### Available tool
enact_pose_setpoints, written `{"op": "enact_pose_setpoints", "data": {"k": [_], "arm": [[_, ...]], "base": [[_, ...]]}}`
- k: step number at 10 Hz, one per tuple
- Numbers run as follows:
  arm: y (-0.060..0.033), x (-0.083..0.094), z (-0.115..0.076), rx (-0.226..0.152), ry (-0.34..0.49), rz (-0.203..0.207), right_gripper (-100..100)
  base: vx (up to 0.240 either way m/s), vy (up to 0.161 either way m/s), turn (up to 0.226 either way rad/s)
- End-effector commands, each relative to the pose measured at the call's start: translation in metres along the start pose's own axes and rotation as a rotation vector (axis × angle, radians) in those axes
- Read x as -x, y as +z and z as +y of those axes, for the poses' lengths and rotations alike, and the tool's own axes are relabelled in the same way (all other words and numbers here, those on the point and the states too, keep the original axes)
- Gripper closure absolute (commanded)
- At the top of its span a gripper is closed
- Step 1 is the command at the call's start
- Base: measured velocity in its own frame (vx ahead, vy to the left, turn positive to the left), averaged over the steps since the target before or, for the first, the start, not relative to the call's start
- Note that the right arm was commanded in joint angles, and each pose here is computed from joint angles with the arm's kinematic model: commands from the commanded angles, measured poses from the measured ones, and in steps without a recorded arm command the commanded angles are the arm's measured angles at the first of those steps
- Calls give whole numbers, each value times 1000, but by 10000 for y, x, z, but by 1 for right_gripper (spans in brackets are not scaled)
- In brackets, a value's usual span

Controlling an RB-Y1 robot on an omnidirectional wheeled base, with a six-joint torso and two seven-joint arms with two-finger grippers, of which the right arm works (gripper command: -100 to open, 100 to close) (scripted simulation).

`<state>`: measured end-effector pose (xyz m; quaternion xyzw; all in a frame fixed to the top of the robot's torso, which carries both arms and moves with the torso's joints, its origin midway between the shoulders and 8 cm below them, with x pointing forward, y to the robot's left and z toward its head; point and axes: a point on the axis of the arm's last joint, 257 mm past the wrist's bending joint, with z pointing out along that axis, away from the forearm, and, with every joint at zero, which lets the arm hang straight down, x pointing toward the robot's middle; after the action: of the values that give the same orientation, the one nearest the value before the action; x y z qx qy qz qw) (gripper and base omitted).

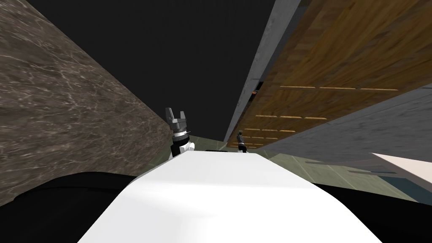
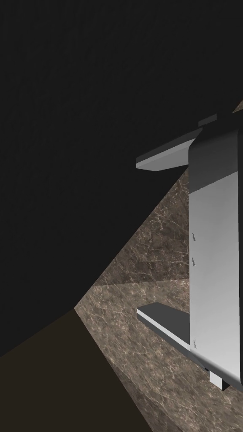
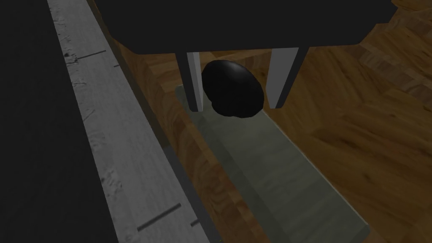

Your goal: Pull the door open

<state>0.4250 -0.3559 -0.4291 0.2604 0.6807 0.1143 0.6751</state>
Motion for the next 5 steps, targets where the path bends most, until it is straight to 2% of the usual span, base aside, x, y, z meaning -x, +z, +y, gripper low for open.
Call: {"op": "enact_pose_setpoints", "data": {"k": [1,4,5], "arm": [[-37,39,-102,-20,34,-1,100],[-45,61,-148,-27,116,-5,100],[-45,61,-148,-27,119,-5,100]], "base": [[-34,2,11],[-26,7,31],[-29,-1,18]]}}
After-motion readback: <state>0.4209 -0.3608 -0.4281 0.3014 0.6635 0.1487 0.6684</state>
